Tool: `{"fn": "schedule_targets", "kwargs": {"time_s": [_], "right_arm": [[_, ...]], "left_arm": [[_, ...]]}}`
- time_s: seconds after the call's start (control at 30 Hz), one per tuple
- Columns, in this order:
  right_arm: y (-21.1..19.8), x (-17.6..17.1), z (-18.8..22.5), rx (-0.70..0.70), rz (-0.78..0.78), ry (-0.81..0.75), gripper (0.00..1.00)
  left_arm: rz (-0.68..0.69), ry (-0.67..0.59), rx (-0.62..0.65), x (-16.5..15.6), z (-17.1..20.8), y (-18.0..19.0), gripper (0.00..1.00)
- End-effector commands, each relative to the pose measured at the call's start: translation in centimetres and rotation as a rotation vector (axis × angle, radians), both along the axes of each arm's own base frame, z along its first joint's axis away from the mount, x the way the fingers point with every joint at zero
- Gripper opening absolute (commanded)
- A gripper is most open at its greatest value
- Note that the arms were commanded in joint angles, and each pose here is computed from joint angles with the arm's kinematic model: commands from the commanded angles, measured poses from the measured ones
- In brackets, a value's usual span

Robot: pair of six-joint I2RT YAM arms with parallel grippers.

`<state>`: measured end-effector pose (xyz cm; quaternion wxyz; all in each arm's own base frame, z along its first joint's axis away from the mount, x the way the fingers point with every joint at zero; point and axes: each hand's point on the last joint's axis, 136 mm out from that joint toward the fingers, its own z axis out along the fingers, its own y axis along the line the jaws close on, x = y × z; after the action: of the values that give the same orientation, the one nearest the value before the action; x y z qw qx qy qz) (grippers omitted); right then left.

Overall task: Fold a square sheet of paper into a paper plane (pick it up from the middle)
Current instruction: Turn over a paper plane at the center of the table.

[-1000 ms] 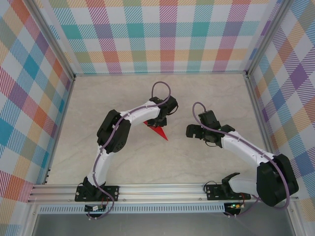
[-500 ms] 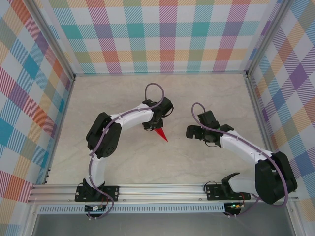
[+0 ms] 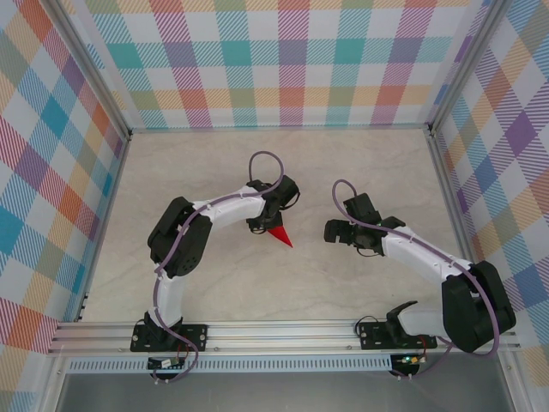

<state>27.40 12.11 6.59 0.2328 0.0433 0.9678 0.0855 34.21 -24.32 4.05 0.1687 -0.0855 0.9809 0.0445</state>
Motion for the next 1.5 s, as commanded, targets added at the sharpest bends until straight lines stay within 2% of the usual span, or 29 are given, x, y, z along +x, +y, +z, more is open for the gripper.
{"fn": "schedule_targets", "kwargs": {"time_s": [0.0,0.07,0.2,0.33,0.6,0.77,0.93,1.1,1.2,1.33,1.47], "right_arm": [[-0.2,0.1,0.0,0.000,-0.020,0.008,1.00],[-0.2,0.1,0.1,0.000,-0.021,0.007,1.00],[-0.1,0.2,0.3,0.010,-0.021,-0.003,1.00],[0.4,0.3,1.0,0.057,-0.021,-0.027,1.00],[1.8,0.3,4.3,0.209,-0.022,-0.108,1.00],[2.5,0.1,6.2,0.316,-0.049,-0.138,1.00],[5.9,-0.2,7.5,0.502,0.041,-0.114,0.99],[8.7,0.0,6.9,0.628,0.092,-0.030,0.88],[9.9,0.3,6.4,0.673,0.111,0.003,0.79],[10.9,0.8,5.2,0.684,0.118,0.044,0.59],[11.7,1.4,4.0,0.668,0.121,0.077,0.52]], "left_arm": [[0.031,-0.075,-0.011,0.8,1.9,0.5,0.12],[0.037,-0.101,-0.002,1.1,2.6,0.9,0.08],[0.025,-0.151,0.003,1.4,4.7,1.4,0.06],[-0.055,-0.202,-0.074,1.4,7.0,0.3,0.05],[-0.301,-0.279,-0.429,1.0,11.2,-4.6,0.04],[-0.320,-0.269,-0.661,1.6,11.2,-6.6,0.04],[-0.304,-0.225,-0.855,1.7,9.5,-8.6,0.04],[-0.258,-0.187,-0.943,2.0,7.0,-9.3,0.03],[-0.220,-0.165,-0.937,2.0,5.2,-8.8,0.02],[-0.177,-0.145,-0.913,1.8,3.2,-7.8,0.02],[-0.145,-0.127,-0.864,1.4,1.5,-6.6,0.02]]}}
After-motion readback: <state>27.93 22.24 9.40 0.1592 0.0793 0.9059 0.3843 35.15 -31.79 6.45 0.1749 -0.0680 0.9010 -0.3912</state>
